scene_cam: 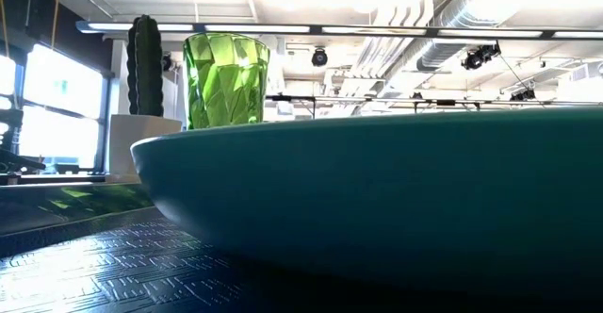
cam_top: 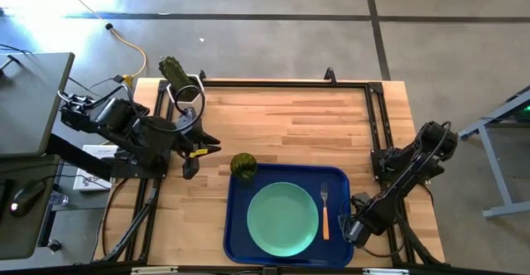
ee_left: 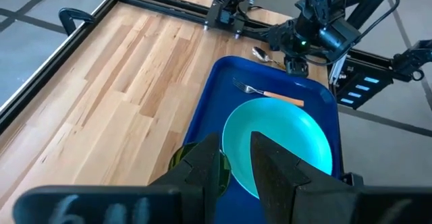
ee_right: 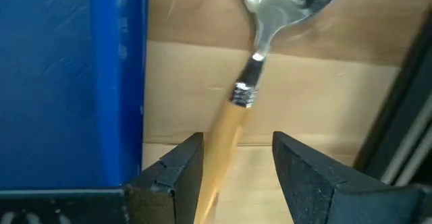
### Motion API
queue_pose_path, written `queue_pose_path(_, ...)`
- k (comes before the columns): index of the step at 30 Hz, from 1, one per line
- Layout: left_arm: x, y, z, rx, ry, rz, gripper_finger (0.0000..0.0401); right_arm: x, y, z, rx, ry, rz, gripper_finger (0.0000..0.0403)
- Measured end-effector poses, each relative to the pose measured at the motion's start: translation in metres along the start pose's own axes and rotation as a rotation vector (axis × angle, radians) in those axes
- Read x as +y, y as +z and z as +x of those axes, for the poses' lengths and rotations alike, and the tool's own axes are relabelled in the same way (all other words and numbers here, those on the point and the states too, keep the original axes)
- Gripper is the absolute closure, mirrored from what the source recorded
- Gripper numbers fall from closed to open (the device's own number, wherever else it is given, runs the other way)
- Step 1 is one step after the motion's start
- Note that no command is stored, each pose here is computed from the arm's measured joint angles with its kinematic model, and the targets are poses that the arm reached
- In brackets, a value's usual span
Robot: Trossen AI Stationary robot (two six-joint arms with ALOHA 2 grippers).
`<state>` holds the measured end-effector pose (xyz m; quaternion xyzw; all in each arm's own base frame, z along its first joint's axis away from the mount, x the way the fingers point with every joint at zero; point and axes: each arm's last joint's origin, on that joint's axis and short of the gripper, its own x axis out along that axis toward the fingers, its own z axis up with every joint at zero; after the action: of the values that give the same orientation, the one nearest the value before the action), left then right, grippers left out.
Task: Pick and place plate/cup/fork/spoon on tray
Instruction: Put the yellow spoon to the right of the orange fork on the blue tray
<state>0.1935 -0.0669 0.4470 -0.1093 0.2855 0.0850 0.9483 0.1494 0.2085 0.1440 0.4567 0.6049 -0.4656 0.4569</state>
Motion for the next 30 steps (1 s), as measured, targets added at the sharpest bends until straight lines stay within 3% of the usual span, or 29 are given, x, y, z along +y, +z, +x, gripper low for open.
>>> queue_pose_path(10, -0.004, -0.001, 0.01, 0.023, 0.014, 0.013, 0.0327, 0.0, 0.005, 0.012, 0.056, 0.034, -0.011, 0.0239)
queue_pose_path(21, -0.005, -0.001, 0.011, 0.025, 0.019, 0.016, 0.0327, 0.004, 0.008, 0.012, 0.075, 0.032, -0.008, 0.0358)
queue_pose_path(30, -0.005, -0.001, 0.011, 0.026, 0.019, 0.049, 0.0327, 0.003, 0.008, 0.008, 0.098, 0.027, -0.014, 0.0375)
